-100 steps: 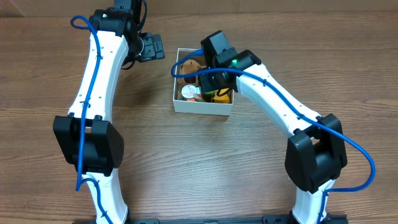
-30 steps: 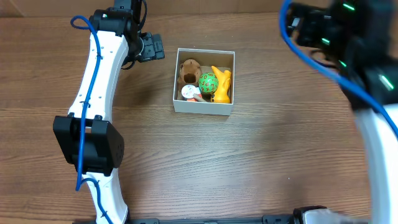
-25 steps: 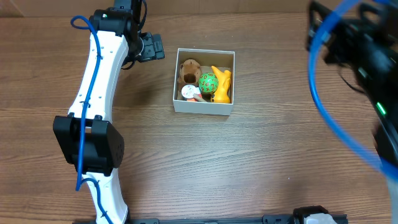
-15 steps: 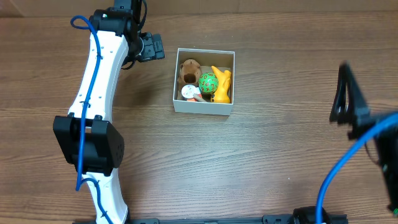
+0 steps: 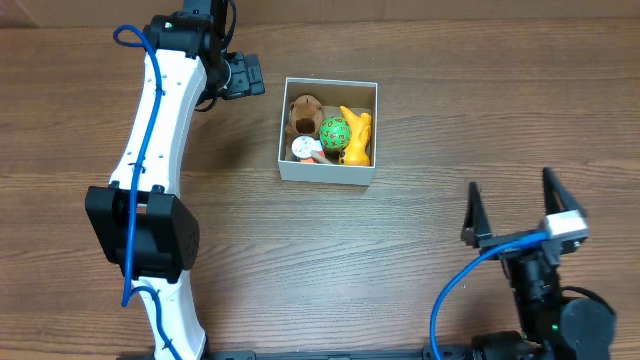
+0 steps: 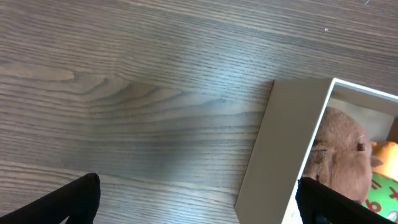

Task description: Pack container

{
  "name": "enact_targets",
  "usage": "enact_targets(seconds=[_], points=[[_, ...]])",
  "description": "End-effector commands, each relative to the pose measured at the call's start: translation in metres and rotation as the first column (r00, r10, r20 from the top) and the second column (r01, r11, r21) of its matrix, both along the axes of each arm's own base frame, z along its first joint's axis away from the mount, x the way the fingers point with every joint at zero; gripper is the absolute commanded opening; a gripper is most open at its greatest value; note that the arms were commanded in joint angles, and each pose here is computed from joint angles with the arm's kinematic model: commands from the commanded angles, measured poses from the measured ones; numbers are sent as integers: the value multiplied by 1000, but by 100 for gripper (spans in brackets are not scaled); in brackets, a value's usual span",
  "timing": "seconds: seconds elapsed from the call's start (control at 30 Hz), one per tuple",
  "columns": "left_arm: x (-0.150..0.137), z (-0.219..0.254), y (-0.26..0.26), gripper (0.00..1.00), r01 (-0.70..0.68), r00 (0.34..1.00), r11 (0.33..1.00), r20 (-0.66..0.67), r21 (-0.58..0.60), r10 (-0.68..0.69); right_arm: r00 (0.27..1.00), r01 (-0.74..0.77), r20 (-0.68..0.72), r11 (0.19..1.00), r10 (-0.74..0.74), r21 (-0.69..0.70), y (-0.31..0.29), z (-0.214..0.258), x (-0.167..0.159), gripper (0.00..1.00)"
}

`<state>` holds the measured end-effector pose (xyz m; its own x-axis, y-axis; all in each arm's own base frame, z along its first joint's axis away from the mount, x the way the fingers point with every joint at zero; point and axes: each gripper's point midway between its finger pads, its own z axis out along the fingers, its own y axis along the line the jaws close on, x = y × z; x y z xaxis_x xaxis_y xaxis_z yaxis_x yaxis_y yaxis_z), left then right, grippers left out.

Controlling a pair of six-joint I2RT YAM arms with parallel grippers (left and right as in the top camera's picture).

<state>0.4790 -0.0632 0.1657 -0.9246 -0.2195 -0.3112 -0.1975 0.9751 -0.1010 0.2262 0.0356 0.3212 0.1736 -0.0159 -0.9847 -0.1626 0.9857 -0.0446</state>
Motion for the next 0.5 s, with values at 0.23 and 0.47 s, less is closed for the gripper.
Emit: enact_targets(seconds=[0.23,0.47], points=[[0,8,2,100,-16,1000,1000,19,-9,16,999,-2,49,1000,1,8,0,-45,1,100],[0,8,2,100,-16,1000,1000,19,-9,16,998,-2,68,1000,1,12,0,-57,2,100]])
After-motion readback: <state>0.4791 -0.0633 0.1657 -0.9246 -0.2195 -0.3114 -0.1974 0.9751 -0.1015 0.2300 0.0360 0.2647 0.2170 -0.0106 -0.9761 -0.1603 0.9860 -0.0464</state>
